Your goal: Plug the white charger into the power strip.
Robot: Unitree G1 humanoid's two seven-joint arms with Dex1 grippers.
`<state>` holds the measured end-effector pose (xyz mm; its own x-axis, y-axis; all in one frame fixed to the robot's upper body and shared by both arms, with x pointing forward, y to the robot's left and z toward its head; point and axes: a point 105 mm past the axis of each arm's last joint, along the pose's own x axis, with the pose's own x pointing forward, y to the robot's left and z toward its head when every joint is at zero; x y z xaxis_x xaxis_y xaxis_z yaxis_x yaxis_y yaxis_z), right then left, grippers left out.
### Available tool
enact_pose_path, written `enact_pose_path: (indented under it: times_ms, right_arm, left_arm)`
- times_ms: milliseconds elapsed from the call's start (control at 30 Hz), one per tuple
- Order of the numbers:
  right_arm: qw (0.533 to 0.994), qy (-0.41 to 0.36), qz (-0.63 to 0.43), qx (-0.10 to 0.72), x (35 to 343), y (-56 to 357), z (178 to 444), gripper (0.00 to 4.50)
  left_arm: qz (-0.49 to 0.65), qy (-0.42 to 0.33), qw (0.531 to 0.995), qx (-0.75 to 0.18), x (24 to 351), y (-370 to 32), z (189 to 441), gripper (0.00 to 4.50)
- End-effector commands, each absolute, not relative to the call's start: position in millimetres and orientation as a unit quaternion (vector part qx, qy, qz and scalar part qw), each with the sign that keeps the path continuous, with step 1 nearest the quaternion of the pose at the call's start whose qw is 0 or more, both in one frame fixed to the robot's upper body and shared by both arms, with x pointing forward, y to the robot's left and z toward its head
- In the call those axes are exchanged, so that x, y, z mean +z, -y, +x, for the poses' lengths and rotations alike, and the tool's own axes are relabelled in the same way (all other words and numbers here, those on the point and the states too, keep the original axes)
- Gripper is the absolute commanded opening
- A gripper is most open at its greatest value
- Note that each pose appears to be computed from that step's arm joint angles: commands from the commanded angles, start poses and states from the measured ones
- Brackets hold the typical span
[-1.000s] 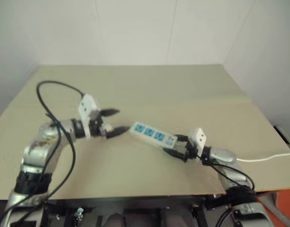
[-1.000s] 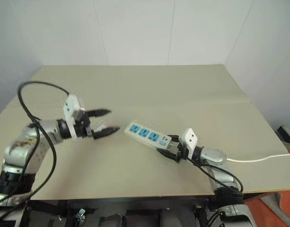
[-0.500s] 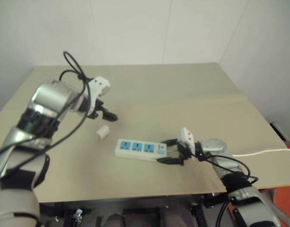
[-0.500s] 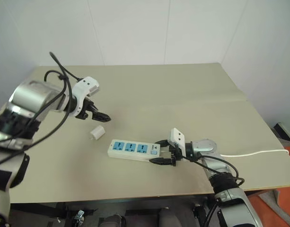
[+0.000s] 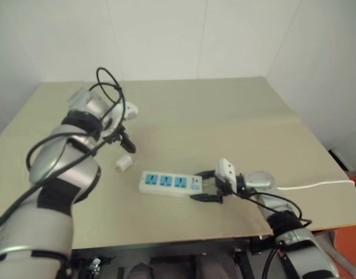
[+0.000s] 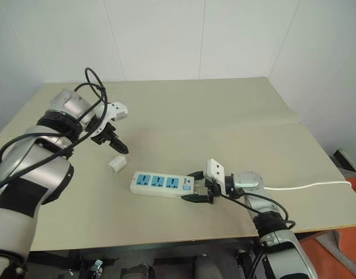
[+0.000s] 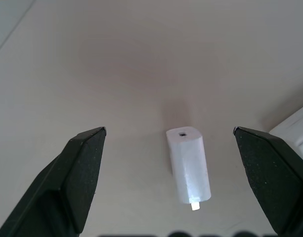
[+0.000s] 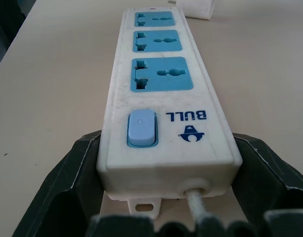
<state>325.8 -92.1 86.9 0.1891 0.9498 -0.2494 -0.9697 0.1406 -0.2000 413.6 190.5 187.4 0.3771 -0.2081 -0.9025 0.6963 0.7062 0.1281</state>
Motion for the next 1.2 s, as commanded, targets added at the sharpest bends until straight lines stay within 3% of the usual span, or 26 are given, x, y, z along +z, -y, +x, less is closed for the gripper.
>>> enact_pose_path:
  times_ms: [33,1200]
  right_arm:
    - [0.754,-0.057,-0.163,0.634,69,89,320,3.44]
    - [0.763,-0.057,-0.172,0.621,56,78,316,3.44]
  left_arm:
    - [0.272,-0.467,0.789,-0.293,198,-181,417,4.5]
    - [0.258,-0.527,0.776,-0.231,145,-184,411,4.5]
